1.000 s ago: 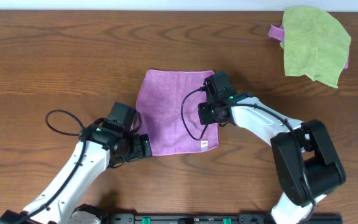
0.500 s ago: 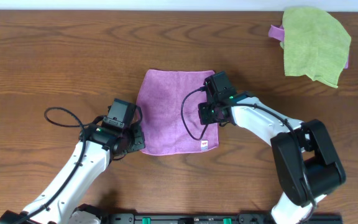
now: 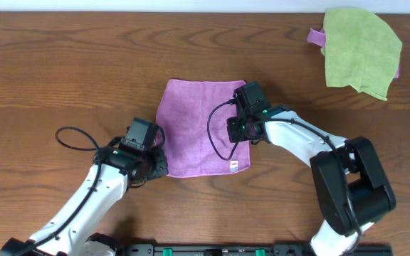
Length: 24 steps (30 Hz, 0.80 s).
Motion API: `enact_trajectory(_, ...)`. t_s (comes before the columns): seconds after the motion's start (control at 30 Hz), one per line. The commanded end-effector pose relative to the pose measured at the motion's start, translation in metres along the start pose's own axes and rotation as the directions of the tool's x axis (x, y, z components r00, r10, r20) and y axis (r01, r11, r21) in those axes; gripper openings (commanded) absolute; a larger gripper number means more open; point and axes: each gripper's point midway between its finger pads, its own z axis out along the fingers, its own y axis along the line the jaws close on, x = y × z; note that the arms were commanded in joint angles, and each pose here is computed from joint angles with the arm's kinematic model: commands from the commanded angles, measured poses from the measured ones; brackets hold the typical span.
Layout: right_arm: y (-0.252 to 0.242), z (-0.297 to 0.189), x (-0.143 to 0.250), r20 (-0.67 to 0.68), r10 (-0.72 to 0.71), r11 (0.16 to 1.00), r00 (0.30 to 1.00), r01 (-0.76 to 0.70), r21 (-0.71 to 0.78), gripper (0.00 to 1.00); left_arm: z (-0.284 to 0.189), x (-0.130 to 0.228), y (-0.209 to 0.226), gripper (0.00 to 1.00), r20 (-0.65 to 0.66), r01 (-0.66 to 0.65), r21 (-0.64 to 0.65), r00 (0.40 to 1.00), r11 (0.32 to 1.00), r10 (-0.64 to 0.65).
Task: Fold the cloth
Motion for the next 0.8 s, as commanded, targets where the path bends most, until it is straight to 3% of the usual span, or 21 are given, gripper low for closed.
enact_trajectory(0.0,-0.022,0.021,0.040,-0.121,-0.001,0.996,0.993,0.012,0.092,0.01,0.009,0.013,0.012,0.06,-0.018,0.012,-0.033,1.000,0.999,-0.012)
enact_trajectory(0.33,-0.022,0.021,0.039,-0.117,-0.001,0.996,0.993,0.012,0.091,0.01,0.016,-0.010,-0.001,0.06,0.085,0.002,0.037,0.996,0.999,-0.005)
enact_trajectory(0.57,-0.022,0.021,0.039,-0.118,-0.001,0.996,0.993,0.012,0.092,0.01,0.035,0.000,-0.004,0.06,0.001,0.006,0.049,1.000,0.999,-0.006)
enact_trajectory(0.77,-0.022,0.021,0.040,-0.118,-0.001,0.996,0.993,0.012,0.092,0.01,0.035,-0.006,-0.003,0.06,0.032,-0.023,0.040,0.999,0.999,0.022)
